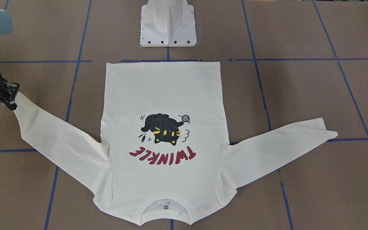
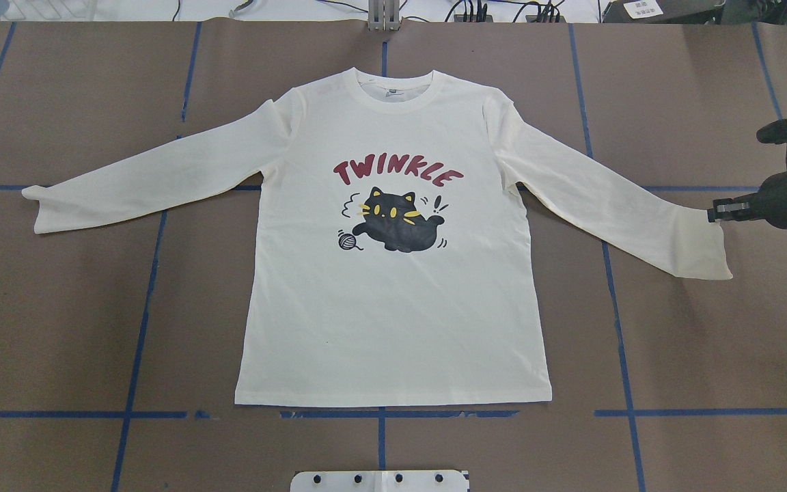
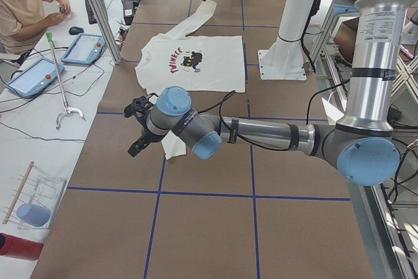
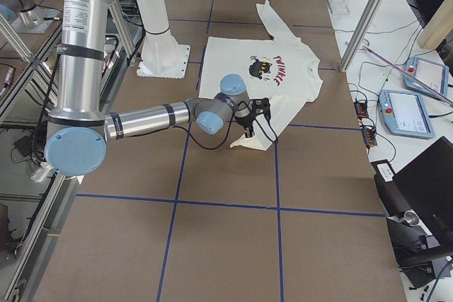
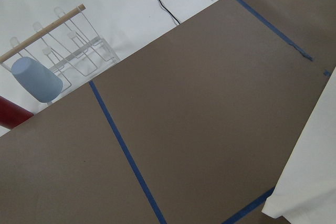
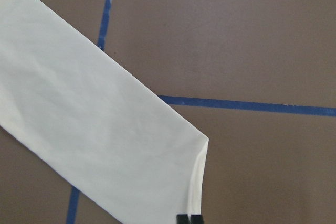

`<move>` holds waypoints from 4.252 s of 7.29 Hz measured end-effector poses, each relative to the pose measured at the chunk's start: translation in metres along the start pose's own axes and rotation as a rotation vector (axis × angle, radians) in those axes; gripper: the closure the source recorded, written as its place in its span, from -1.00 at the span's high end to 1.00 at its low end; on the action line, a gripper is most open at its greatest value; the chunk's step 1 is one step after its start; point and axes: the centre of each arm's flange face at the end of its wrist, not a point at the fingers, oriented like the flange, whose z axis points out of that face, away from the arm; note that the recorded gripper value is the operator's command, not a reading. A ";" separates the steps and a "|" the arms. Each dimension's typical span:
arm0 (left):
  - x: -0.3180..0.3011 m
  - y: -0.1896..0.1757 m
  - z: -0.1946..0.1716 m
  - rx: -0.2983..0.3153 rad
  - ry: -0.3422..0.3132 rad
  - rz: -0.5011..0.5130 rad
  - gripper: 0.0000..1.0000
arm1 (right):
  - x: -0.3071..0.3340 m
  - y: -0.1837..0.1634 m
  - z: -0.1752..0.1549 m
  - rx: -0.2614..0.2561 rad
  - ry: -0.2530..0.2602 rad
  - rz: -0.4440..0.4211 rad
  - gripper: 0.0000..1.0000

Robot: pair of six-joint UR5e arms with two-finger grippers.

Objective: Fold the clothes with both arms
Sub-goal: 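Carry the sleeve with the right gripper across the shirt body, then release the sleeve and raise the right gripper away from the shirt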

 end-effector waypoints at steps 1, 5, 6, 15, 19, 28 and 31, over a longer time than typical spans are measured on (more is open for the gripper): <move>0.000 0.000 0.000 0.000 0.000 0.000 1.00 | -0.047 -0.030 -0.021 0.000 0.014 0.013 -1.00; -0.001 0.000 0.000 0.000 -0.001 -0.009 1.00 | -0.282 -0.158 -0.088 0.064 0.098 0.027 -1.00; -0.001 0.001 0.000 -0.001 -0.001 -0.012 1.00 | -0.341 -0.179 -0.084 0.085 0.110 0.055 -1.00; -0.003 0.002 0.002 -0.006 -0.001 -0.019 1.00 | -0.645 -0.138 0.071 0.283 0.099 0.365 0.98; 0.021 -0.028 0.003 0.068 0.026 -0.055 1.00 | -0.591 -0.200 0.048 0.144 0.079 0.397 1.00; 0.157 0.049 0.193 -0.058 0.073 0.178 0.40 | -0.141 -0.194 -0.028 -0.047 0.015 -0.002 1.00; 0.108 0.028 0.208 -0.086 0.126 0.099 0.36 | -0.134 -0.192 -0.034 -0.042 0.010 -0.009 1.00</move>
